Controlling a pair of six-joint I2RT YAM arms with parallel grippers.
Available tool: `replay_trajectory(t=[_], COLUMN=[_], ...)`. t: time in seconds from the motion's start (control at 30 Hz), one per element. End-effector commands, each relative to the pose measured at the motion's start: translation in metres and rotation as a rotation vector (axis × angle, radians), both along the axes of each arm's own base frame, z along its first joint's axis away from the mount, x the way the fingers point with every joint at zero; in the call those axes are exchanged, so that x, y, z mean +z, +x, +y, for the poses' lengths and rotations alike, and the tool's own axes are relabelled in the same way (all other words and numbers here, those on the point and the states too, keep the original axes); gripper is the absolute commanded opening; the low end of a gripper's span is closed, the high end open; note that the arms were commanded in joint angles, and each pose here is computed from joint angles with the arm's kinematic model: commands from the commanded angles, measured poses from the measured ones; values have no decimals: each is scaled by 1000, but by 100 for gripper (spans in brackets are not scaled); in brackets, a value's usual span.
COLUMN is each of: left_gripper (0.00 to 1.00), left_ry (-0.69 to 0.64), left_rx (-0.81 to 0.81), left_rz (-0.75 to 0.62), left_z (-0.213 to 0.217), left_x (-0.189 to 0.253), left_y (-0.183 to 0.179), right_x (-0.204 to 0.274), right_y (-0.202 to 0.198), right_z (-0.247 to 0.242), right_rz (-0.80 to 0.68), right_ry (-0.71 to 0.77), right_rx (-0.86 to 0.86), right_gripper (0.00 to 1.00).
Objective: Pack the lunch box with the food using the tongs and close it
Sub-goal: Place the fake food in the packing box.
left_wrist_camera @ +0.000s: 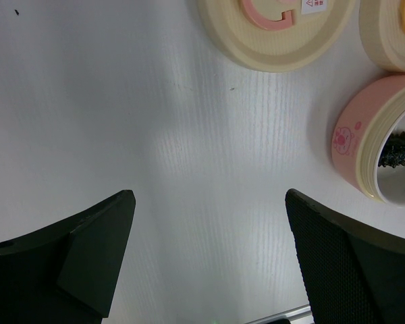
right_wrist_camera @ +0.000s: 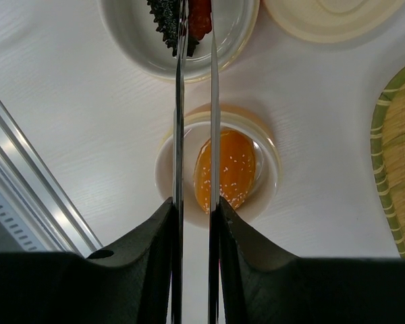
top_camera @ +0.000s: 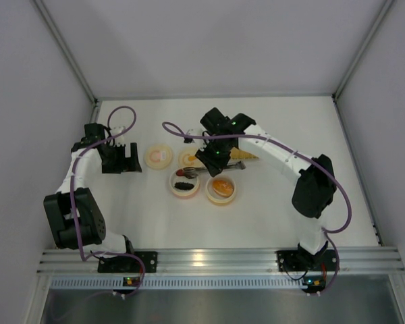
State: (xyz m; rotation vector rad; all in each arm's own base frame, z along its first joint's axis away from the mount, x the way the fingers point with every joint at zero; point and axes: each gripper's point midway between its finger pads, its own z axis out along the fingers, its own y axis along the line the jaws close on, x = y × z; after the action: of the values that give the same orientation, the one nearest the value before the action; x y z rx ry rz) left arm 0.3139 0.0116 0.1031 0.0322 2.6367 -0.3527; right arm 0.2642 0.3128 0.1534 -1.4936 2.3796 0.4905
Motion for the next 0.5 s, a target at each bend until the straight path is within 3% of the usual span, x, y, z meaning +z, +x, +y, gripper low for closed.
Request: replay_trajectory(t=[0.0, 0.1, 0.2, 0.47], left_gripper=[98, 98, 98, 98], left_ry=[13, 7, 8, 6], left_rx=[-1, -1, -1, 1], left_rz=[-77, -77, -80, -84], left_z=[3, 2, 3, 2], left_x=[15, 17, 19, 24], left_y=[12, 12, 13, 13], right_x=[25, 27, 29, 55], right_y=[-9, -13, -17, -11], right_z=[13, 9, 4, -1], right_rz=[-32, -33, -37, -98], right_ry=[62, 62, 61, 130], right_rx=[42, 45, 48, 7], right_gripper=[27, 28, 36, 31])
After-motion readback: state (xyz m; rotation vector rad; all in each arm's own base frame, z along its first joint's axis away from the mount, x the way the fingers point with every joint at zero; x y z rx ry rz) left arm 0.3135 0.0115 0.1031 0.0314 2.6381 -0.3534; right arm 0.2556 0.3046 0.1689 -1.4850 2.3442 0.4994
